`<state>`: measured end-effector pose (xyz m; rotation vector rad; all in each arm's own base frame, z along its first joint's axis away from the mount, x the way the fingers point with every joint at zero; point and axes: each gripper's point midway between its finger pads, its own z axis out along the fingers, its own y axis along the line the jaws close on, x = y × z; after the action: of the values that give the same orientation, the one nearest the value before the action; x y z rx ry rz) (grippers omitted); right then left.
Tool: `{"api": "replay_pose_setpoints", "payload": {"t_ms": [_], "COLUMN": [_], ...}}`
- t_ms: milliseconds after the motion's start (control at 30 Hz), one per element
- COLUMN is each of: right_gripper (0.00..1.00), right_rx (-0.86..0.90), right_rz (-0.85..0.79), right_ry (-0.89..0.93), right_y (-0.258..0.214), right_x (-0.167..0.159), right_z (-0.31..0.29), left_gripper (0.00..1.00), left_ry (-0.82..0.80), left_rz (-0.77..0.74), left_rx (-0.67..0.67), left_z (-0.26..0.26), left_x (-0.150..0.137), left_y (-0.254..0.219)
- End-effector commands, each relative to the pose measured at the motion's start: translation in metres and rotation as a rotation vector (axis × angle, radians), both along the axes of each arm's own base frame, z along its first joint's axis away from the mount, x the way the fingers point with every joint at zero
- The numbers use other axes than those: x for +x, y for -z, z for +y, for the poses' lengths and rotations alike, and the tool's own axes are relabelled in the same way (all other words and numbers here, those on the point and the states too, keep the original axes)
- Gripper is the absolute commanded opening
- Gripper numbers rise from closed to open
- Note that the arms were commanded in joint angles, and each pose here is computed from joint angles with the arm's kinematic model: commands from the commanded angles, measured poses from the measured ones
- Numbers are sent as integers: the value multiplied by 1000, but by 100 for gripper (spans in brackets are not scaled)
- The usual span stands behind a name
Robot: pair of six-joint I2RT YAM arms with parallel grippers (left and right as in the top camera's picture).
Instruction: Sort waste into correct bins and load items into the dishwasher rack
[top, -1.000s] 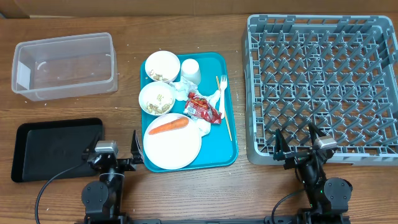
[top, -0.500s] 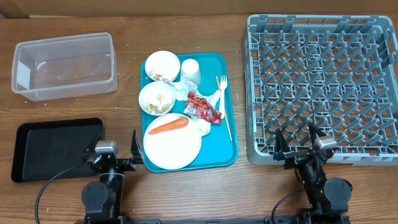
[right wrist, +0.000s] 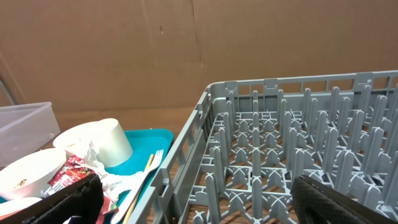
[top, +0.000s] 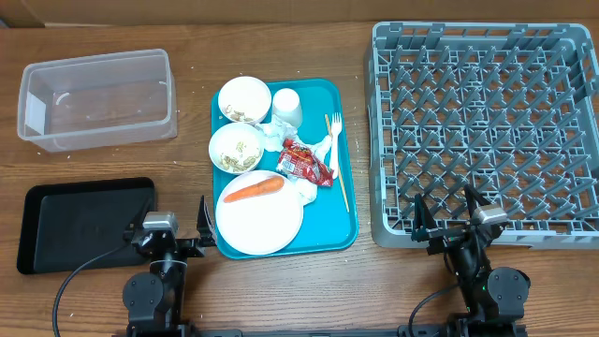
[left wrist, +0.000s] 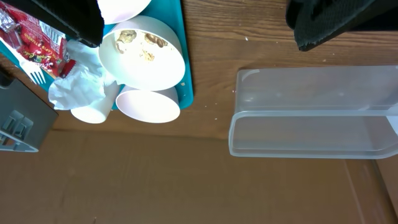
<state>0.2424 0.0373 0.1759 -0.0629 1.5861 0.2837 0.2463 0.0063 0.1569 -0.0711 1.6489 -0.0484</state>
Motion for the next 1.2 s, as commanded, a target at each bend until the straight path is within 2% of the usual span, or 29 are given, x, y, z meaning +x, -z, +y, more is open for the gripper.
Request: {"api": "replay_pose_setpoints", "payload": {"t_ms": [0, 300, 333, 467, 533, 633, 733, 833, 1033, 1167], "right_gripper": [100, 100, 100, 100, 100, 100, 100, 100, 100, 100], "right_rx": [-7, -7, -7, -7, -7, -7, -7, -7, -7, -7], "right_rz": [-6, -6, -6, -6, -6, -6, -6, -6, -6, -6], "right_ry": [-2, -2, -2, -2, -2, -2, -2, -2, -2, -2], "right_y": [2, 2, 2, 2, 2, 2, 2, 2, 2, 2], "right_x": [0, 0, 0, 0, 0, 0, 0, 0, 0, 0], "right_z": [1, 1, 1, 1, 1, 1, 1, 1, 1, 1], "left_gripper": [100, 100, 100, 100, 100, 100, 100, 100, 100, 100], "left_ry": [-3, 13, 53, 447, 517, 573, 704, 766, 681, 654], "left_rz": [-4, -16, -29, 55, 93, 67, -13, -34, 169, 364], "left_rx": [9, -15, -59, -445, -512, -496, -444, -359, -202, -192], "left_z": [0, -3, -10, -80, -92, -99, -113, -121, -112, -107], "left_x": [0, 0, 0, -18, -25, -29, -43, -55, -42, -21], "left_y": [1, -2, -6, -10, -9, -18, -47, -68, -86, -90]}}
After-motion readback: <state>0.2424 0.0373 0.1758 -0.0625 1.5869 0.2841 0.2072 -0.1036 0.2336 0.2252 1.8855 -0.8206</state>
